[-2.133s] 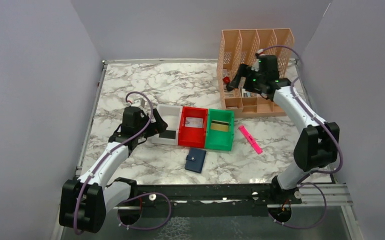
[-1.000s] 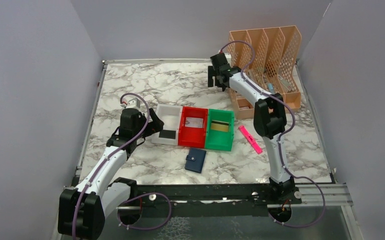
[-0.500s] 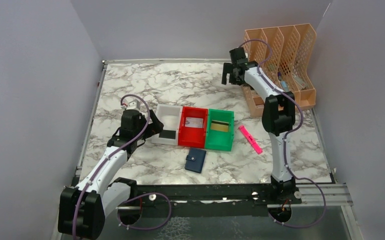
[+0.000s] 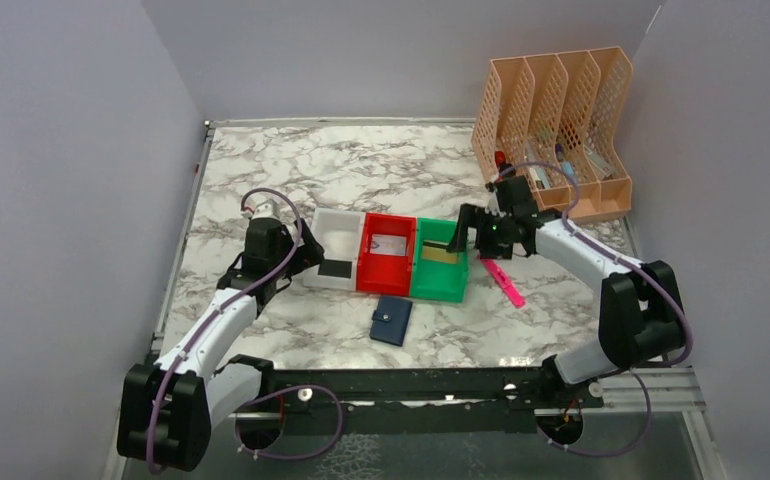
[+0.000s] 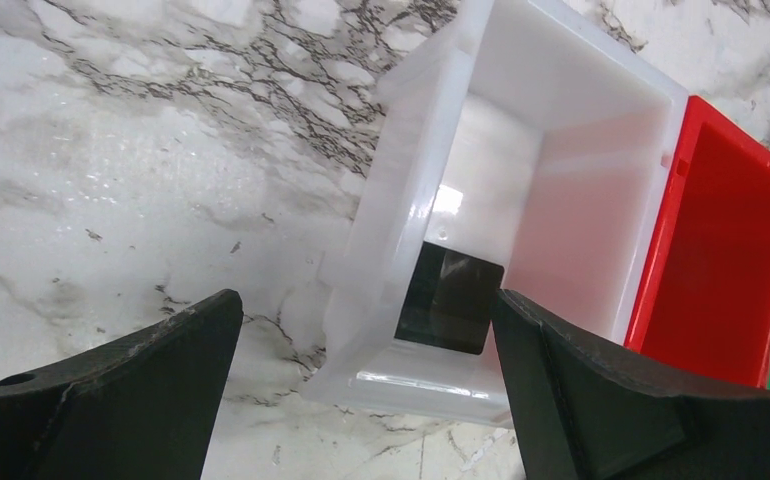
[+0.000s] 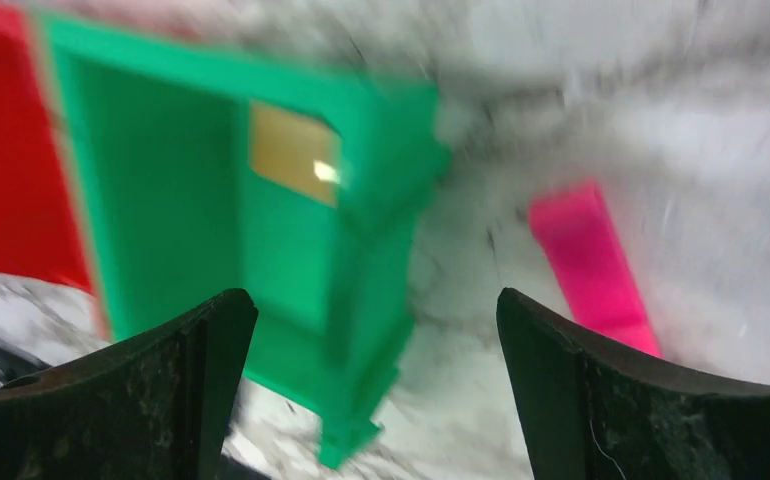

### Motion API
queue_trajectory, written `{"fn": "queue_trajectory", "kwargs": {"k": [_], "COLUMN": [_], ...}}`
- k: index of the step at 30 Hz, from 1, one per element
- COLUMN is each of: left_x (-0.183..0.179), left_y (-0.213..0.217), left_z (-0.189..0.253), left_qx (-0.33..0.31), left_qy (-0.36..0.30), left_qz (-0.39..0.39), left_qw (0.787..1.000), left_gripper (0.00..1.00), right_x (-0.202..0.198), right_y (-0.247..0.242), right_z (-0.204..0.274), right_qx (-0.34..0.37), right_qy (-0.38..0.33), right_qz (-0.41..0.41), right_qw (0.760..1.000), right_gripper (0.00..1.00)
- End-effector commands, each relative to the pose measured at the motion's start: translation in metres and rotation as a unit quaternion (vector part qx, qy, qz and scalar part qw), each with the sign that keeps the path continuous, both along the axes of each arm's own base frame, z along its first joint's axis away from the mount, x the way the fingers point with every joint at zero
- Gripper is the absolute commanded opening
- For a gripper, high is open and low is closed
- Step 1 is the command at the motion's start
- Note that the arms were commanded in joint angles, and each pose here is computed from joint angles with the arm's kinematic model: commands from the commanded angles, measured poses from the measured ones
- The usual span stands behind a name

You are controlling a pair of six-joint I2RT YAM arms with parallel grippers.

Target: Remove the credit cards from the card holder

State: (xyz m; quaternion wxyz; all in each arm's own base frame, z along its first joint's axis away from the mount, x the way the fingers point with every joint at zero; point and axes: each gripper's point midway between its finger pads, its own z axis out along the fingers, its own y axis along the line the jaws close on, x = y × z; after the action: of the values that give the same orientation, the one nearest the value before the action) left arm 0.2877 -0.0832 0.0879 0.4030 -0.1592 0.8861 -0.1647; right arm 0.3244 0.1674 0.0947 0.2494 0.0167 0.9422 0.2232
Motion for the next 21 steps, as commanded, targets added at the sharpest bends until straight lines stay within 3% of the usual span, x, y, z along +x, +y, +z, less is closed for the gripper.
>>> {"fn": "queue_trajectory", "kwargs": {"k": [1, 5, 9, 15, 21], "left_x": [0.020, 0.027, 0.029, 0.026, 0.036], "left_y": [0.016, 0.012, -0.013, -0.042, -0.055], "left_z": [0.021, 0.021, 0.010, -0.006, -0.003], "left_qx": [0.024, 0.024, -0.009, -0.051, -0.075], "left_qy": [-0.046, -0.053, -0.041, -0.012, -0.022], "left_qz": [0.048, 0.034, -0.026, -0.096, -0.118], "left_qw": [0.998, 0.998, 0.999, 0.994, 0.990], "left_gripper": [0.99, 0.99, 0.99, 0.98, 0.97], "right_x": [-0.040, -0.055, -0.051, -0.013, 0.022], "right_y": [0.001, 0.002, 0.022, 0.042, 0.056], "right_z": [-0.025, -0.041, -0.035, -0.011, -0.008], "right_qx": [0.031, 0.037, 0.085, 0.116, 0.114], "right_qy": [0.037, 0.054, 0.064, 0.031, 0.033], "right_qz": [-0.001, 0.016, 0.048, 0.066, 0.087], "right_qw": [0.999, 0.998, 0.993, 0.991, 0.989], "right_gripper": [0.97, 0.97, 0.96, 0.92, 0.89]}}
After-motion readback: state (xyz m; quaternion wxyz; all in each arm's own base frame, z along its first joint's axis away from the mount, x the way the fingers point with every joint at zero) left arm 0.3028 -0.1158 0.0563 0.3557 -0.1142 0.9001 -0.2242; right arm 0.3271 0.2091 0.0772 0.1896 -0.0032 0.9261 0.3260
